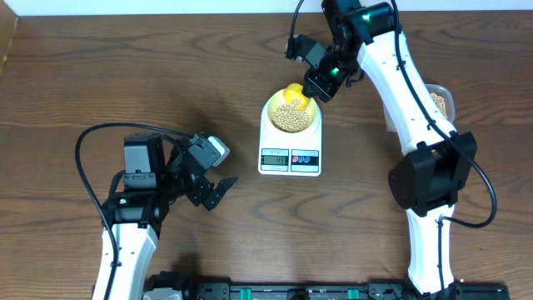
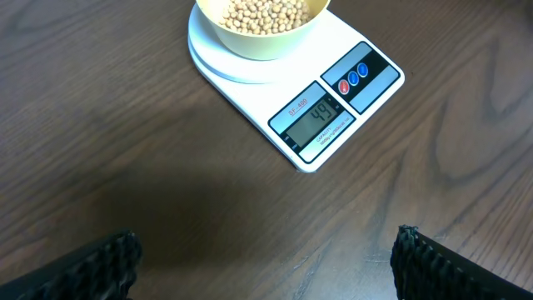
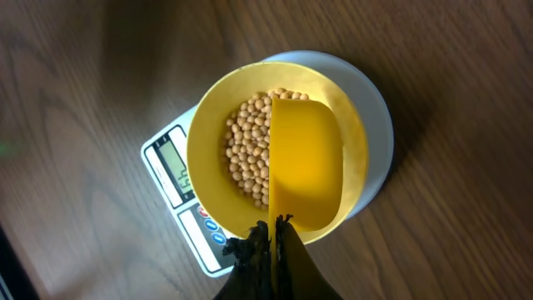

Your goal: Scoop item into bowl and weigh 50g on scale

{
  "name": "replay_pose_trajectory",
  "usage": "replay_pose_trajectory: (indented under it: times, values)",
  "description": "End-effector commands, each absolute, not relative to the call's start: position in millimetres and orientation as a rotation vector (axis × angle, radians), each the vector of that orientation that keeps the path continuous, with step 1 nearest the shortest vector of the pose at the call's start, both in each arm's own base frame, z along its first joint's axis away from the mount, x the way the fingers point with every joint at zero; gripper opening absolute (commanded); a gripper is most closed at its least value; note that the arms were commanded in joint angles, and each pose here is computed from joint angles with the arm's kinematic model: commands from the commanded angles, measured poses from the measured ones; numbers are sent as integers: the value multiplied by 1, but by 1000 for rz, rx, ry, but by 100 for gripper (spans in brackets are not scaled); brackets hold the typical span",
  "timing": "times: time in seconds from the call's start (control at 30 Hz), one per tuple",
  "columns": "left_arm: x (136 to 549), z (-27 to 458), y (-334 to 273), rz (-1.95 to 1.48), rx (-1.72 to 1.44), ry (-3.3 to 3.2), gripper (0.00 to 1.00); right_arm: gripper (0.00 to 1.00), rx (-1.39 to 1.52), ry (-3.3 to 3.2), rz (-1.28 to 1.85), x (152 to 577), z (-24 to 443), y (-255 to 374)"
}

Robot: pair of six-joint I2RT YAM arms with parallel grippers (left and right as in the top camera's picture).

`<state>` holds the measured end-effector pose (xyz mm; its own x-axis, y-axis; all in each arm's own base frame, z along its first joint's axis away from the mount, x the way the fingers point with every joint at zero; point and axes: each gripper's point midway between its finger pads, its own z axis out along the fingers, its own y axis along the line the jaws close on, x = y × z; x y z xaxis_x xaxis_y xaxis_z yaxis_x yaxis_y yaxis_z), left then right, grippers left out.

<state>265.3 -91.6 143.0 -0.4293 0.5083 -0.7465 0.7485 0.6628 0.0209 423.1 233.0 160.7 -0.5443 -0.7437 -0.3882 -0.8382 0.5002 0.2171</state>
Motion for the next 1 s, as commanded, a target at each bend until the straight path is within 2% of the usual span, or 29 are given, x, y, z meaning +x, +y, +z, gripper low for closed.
replay_pose_trajectory:
  times: [0.0, 0.53, 0.73, 0.97]
  values:
    - [266, 144, -91, -395, 979, 2115, 98, 1, -1355, 2438, 536, 423, 182, 240]
    - [266, 144, -91, -395, 979, 2115, 98, 1, -1374, 2446, 461, 422, 179, 244]
    - [266, 144, -91, -395, 979, 2115, 98, 1, -1331, 2414, 539, 426, 189, 251]
    - [266, 144, -91, -395, 980, 2115, 98, 1, -1373, 2440, 384, 424, 184, 249]
